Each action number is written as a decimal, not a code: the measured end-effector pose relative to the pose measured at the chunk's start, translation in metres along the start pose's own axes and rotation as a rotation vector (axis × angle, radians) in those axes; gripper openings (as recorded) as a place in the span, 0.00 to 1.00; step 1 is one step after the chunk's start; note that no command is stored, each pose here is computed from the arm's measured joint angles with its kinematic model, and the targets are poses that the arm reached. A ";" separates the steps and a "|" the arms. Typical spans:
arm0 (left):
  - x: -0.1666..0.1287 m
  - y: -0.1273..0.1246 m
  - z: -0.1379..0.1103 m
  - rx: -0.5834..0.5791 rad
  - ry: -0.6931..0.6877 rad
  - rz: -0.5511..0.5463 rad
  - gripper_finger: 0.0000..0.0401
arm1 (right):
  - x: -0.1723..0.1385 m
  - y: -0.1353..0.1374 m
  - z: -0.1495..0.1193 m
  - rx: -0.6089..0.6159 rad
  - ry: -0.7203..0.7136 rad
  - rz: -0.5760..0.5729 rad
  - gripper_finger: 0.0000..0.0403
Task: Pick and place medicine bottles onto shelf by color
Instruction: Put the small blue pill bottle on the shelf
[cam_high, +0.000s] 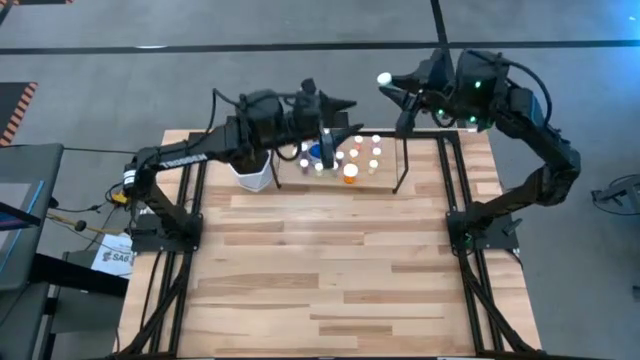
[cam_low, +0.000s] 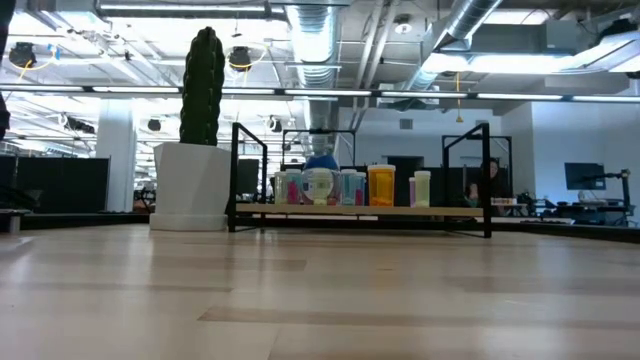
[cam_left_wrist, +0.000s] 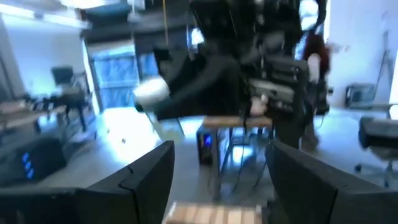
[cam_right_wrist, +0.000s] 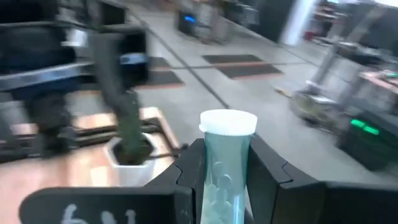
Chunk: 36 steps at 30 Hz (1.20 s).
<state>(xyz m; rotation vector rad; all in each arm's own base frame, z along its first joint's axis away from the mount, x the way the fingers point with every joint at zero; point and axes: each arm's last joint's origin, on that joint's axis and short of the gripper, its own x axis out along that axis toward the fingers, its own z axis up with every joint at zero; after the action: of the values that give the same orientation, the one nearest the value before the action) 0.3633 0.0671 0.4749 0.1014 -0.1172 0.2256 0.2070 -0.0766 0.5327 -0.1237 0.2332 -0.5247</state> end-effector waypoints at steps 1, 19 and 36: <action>0.002 0.003 0.001 -0.002 -0.028 -0.007 0.60 | 0.000 -0.003 0.001 -0.003 -0.017 0.044 0.25; 0.032 0.004 -0.020 -0.111 -0.142 0.055 0.60 | 0.029 0.000 0.005 -0.011 -0.158 0.549 0.25; 0.031 -0.012 -0.020 -0.118 -0.129 -0.001 0.30 | 0.029 0.006 0.004 0.012 -0.139 0.581 0.25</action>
<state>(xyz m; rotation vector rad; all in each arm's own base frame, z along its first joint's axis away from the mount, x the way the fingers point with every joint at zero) 0.3984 0.0644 0.4583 -0.0020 -0.2582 0.2105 0.2351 -0.0854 0.5301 -0.0744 0.1204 0.0611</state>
